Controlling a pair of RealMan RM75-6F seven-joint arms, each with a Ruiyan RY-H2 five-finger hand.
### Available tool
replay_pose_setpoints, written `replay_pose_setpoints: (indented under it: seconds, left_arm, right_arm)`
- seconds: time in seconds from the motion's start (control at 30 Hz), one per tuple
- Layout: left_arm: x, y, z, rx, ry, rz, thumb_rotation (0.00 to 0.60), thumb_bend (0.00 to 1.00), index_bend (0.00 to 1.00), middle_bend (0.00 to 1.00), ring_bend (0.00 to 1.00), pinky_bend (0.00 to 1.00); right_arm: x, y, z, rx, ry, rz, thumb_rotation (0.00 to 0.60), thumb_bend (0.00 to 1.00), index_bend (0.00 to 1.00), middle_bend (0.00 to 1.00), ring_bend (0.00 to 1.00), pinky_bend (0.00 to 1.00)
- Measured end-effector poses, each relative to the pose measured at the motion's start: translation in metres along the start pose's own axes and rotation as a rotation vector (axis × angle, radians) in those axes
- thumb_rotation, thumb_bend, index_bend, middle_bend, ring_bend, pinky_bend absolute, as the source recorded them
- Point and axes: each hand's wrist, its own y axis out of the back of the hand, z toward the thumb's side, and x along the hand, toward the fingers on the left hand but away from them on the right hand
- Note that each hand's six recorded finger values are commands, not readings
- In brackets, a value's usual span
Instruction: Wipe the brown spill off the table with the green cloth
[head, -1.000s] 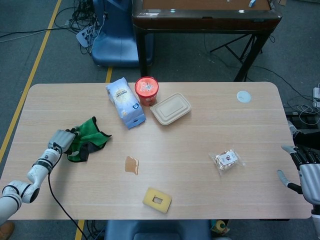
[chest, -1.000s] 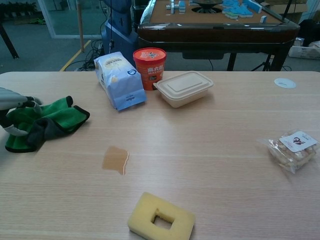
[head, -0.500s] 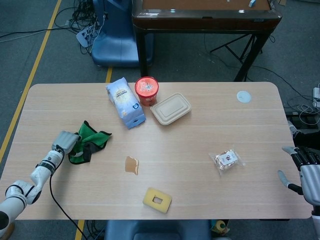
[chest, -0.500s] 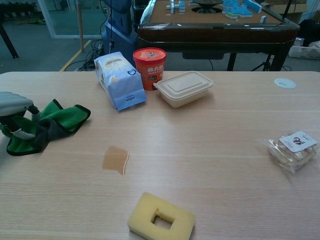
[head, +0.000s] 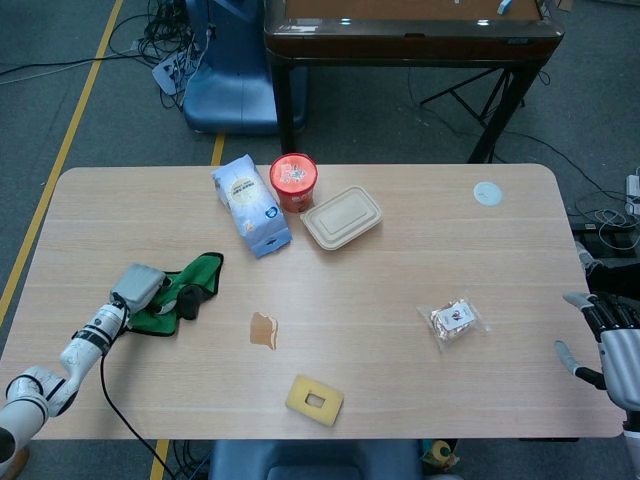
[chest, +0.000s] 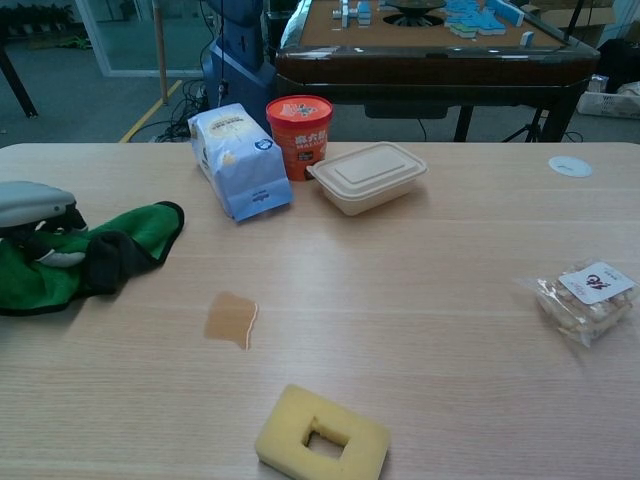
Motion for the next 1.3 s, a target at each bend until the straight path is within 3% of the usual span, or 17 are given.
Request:
replay_pose_setpoints:
  seconds: [0.37, 0.53, 0.67, 0.93, 1.3]
  left_arm:
    - [-0.017, 0.033, 0.042, -0.118, -0.173, 0.099, 0.6, 0.38, 0.73, 0.73, 0.78, 1.0]
    - [-0.025, 0.049, 0.088, -0.17, -0.304, 0.118, 0.6, 0.38, 0.73, 0.73, 0.77, 1.0]
    - [-0.028, 0.056, 0.134, -0.151, -0.426, 0.114, 0.6, 0.38, 0.72, 0.73, 0.77, 1.0]
    - [-0.015, 0.031, 0.193, -0.056, -0.55, 0.047, 0.6, 0.38, 0.72, 0.73, 0.76, 1.0]
    - [0.013, 0.008, 0.197, 0.147, -0.52, 0.065, 0.6, 0.38, 0.72, 0.73, 0.76, 1.0]
  right_arm:
    - [0.001, 0.0, 0.001, -0.01, 0.008, 0.002, 0.6, 0.37, 0.25, 0.28, 0.2, 0.26]
    - [0.002, -0.001, 0.0, -0.016, 0.007, 0.002, 0.6, 0.37, 0.25, 0.28, 0.2, 0.27]
    - [0.003, -0.001, -0.001, -0.017, 0.004, 0.003, 0.6, 0.37, 0.25, 0.28, 0.2, 0.27]
    - [0.005, -0.002, -0.005, -0.021, -0.004, 0.002, 0.6, 0.37, 0.25, 0.28, 0.2, 0.27]
    - [0.009, -0.001, -0.01, -0.026, -0.017, -0.004, 0.6, 0.37, 0.25, 0.28, 0.2, 0.27]
